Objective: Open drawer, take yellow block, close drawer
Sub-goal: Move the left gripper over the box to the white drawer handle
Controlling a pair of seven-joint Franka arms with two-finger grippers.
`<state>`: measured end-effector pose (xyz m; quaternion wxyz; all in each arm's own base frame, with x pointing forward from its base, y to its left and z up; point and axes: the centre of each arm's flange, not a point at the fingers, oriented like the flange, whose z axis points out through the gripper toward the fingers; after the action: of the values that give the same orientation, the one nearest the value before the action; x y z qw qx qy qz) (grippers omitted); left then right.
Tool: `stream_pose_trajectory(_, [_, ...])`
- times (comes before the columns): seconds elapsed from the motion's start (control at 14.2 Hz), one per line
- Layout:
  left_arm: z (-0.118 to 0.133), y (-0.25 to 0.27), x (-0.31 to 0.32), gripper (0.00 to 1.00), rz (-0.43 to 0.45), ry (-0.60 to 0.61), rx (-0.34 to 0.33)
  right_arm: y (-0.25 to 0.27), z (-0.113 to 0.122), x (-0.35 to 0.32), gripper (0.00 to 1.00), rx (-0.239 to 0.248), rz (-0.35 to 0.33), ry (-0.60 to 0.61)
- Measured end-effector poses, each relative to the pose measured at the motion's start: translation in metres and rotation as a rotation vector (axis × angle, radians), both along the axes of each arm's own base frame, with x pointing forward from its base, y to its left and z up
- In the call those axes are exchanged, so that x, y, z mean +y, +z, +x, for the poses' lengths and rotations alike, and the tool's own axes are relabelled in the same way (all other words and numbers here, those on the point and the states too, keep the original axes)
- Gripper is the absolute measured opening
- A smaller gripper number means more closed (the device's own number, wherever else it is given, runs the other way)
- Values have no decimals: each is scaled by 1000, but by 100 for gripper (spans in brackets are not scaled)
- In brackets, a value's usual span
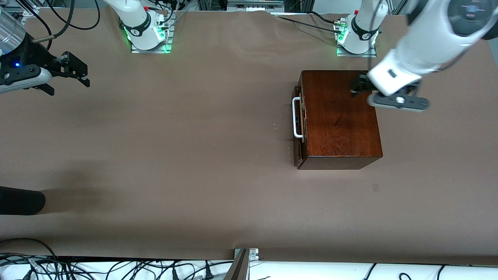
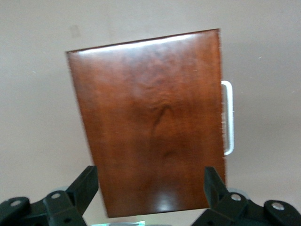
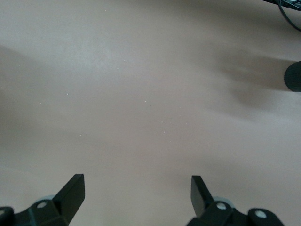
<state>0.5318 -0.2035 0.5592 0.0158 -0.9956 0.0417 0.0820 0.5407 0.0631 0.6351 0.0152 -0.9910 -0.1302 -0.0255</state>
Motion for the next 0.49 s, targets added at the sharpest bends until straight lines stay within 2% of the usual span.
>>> stream_pose_trajectory(0.21, [-12, -17, -56, 100, 13, 76, -6, 0, 0, 0, 100, 0, 0, 0])
stream_pose_trajectory(0.49, [-28, -54, -124, 100, 112, 70, -62, 0, 0, 0, 100, 0, 0, 0])
